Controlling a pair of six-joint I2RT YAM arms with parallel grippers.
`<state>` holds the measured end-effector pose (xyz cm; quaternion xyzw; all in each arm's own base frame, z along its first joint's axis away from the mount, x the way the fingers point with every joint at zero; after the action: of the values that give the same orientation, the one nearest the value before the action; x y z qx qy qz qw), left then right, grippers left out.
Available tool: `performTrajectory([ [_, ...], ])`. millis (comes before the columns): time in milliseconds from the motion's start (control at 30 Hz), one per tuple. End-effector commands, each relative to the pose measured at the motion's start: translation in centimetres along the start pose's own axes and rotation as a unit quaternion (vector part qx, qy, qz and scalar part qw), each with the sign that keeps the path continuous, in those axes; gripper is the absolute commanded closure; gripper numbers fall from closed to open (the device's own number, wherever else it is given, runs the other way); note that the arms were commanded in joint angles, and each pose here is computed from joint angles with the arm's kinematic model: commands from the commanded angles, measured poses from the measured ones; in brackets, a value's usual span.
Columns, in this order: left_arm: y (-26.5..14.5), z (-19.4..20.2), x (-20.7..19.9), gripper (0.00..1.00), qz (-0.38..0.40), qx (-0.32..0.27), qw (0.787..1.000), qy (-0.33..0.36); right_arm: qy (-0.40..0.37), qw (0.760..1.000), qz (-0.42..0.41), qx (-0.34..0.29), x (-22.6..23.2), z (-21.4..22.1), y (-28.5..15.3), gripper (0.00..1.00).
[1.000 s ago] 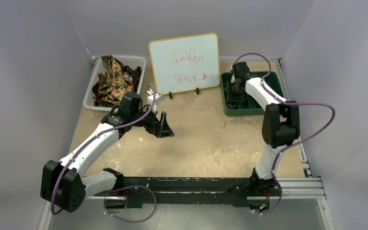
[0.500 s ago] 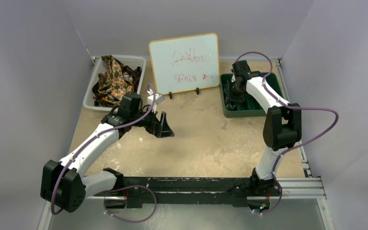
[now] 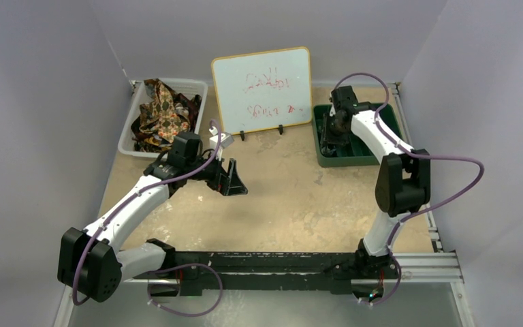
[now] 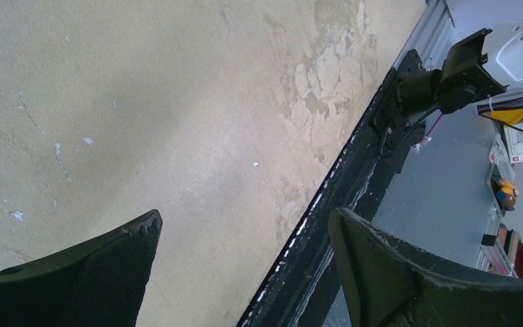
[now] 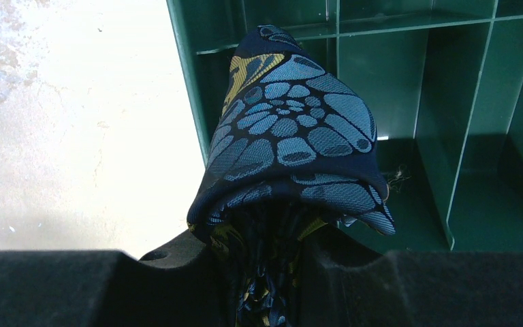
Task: Roll the ties
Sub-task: Place the tie in the storage box.
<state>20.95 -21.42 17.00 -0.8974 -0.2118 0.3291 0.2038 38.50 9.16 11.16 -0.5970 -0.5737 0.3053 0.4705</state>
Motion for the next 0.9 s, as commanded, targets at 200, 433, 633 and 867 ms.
performTrajectory([
  [200, -0.2, -0.5, -0.7, 0.1, 0.024, -0.013, 0.999, 0.023, -0.01, 0.999, 0.006, 0.05, -0.7, 3.4, 0.8, 1.0],
  [433, -0.2, -0.5, -0.8, 0.1, 0.024, -0.013, 0.999, 0.024, -0.009, 0.999, 0.008, 0.04, -0.7, 3.0, -0.1, 1.0],
  [633, -0.3, -0.5, -0.6, 0.1, 0.015, -0.015, 0.999, 0.024, -0.021, 0.998, 0.004, 0.061, 0.1, 3.7, 1.2, 1.0],
  [867, -0.1, -0.5, -0.5, 0.1, 0.02, -0.011, 1.0, 0.021, -0.03, 0.998, 0.0, 0.049, 1.0, 3.4, -0.1, 1.0],
])
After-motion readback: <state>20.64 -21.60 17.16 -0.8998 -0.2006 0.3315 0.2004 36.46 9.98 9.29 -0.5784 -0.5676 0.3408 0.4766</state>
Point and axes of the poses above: each gripper's point midway between its finger pads, its own y axis out along the fingers, its own x axis along the line the jaws close on, z = x × y, the point moved 1 cm from there along -y, back along the fingers, and after that the axes turned 6 degrees about y, right-handed, at the moved point
